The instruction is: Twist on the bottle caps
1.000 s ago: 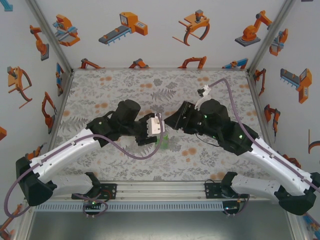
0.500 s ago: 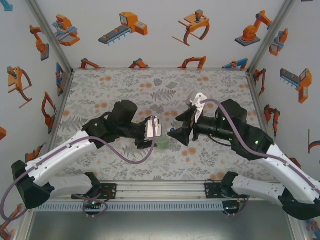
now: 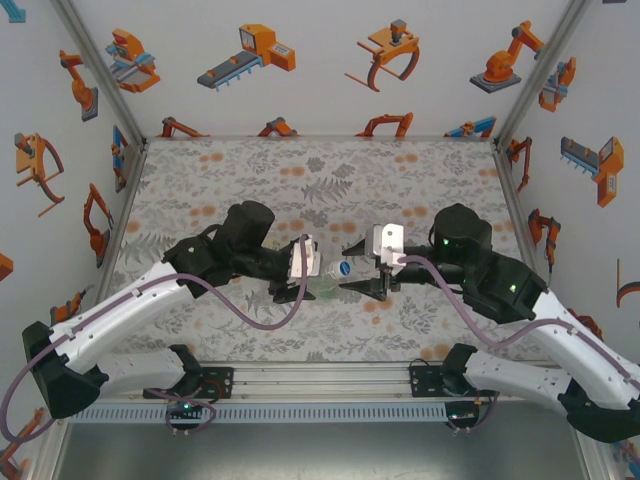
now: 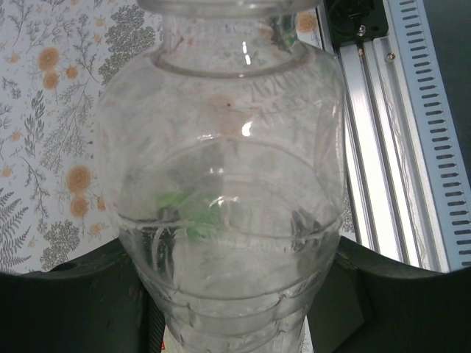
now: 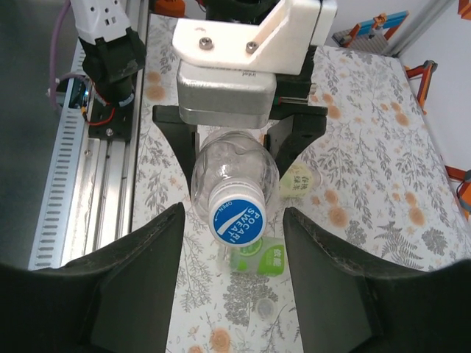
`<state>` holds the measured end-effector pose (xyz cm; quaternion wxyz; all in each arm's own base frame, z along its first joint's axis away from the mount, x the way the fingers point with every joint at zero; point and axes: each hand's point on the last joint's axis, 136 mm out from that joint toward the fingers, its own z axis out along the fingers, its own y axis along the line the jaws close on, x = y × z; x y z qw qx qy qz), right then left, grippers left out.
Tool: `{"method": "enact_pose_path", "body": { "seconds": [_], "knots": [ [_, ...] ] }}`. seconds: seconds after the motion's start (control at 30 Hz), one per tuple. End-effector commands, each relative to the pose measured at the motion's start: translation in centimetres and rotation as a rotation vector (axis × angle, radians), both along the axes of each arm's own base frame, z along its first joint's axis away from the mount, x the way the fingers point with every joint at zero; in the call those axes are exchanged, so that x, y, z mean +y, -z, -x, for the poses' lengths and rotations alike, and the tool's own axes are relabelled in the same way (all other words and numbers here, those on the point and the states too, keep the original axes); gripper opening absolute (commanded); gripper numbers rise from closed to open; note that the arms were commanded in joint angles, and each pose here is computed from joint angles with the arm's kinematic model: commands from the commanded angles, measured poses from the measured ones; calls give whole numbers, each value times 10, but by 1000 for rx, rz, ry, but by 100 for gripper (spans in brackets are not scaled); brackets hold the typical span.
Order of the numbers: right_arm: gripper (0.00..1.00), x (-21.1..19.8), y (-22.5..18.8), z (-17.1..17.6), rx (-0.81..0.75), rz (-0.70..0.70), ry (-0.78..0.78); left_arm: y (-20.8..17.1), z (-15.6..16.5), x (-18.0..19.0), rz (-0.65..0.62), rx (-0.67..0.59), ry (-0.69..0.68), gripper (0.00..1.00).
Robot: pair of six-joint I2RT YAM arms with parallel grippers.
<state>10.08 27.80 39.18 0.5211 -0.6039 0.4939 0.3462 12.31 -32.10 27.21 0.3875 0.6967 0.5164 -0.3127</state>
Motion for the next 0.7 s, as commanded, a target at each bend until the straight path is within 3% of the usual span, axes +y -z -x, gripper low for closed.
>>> {"method": "enact_pose_path", "body": {
  "seconds": [0.0,0.27,0.53,0.67],
  "knots": [
    [50,1,-9,5,-60,-39,-35,-15,9,1,37,-15,42,0],
    [42,5,-7,4,-52,-33,-45,-17,10,1,43,-11,47,0],
    [40,7,-1,0,-42,-17,-34,-18,10,2,47,-13,45,0],
    [33,6,-2,-1,-45,-18,-26,-18,10,2,46,-12,44,0]
  ]
}}
